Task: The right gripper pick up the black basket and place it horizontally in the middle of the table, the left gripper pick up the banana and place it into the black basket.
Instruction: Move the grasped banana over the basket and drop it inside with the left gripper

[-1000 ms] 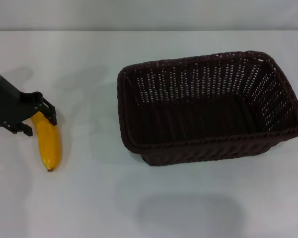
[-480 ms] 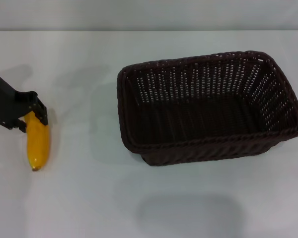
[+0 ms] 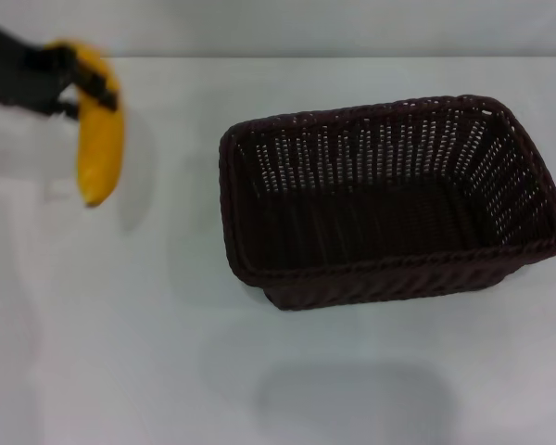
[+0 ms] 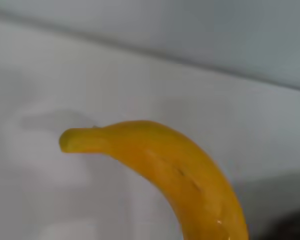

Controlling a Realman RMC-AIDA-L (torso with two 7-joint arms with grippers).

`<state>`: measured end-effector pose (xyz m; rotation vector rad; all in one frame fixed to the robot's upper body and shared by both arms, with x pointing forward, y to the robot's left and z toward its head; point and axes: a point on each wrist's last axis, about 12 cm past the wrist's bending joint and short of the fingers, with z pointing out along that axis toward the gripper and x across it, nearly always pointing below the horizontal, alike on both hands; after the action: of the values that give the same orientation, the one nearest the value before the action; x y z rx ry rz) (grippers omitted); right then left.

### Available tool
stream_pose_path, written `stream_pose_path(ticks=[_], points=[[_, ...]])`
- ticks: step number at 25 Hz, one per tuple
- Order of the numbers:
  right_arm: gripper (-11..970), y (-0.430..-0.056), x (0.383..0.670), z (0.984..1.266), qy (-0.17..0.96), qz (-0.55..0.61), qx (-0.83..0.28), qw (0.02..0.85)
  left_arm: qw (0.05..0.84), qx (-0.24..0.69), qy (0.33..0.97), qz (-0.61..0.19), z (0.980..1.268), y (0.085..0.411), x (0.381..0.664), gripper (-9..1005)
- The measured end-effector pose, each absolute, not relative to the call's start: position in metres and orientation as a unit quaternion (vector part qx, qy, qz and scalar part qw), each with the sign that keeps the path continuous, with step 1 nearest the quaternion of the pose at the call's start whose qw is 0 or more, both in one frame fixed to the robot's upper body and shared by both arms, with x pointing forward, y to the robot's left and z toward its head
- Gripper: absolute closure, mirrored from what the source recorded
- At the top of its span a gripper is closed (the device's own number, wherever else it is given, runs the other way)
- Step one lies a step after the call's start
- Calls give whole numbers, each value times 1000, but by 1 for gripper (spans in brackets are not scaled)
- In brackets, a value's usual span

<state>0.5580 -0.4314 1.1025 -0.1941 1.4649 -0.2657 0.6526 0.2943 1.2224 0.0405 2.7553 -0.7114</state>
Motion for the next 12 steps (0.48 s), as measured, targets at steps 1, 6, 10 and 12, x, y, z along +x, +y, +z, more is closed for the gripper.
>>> stream_pose_path(ticks=[1, 6, 10, 12], points=[[279, -431, 559, 1103, 665, -120, -89, 732, 155, 41, 950, -268, 1232, 290, 652, 467], [279, -425, 562, 1104, 663, -99, -82, 737, 176, 195, 899, -350, 1268, 256, 642, 444], [279, -422, 562, 1105, 659, -85, -79, 743, 164, 257, 877, -372, 1272, 222, 641, 426], [279, -421, 562, 1106, 656, -81, -82, 746, 155, 275, 874, -369, 1269, 208, 641, 417]])
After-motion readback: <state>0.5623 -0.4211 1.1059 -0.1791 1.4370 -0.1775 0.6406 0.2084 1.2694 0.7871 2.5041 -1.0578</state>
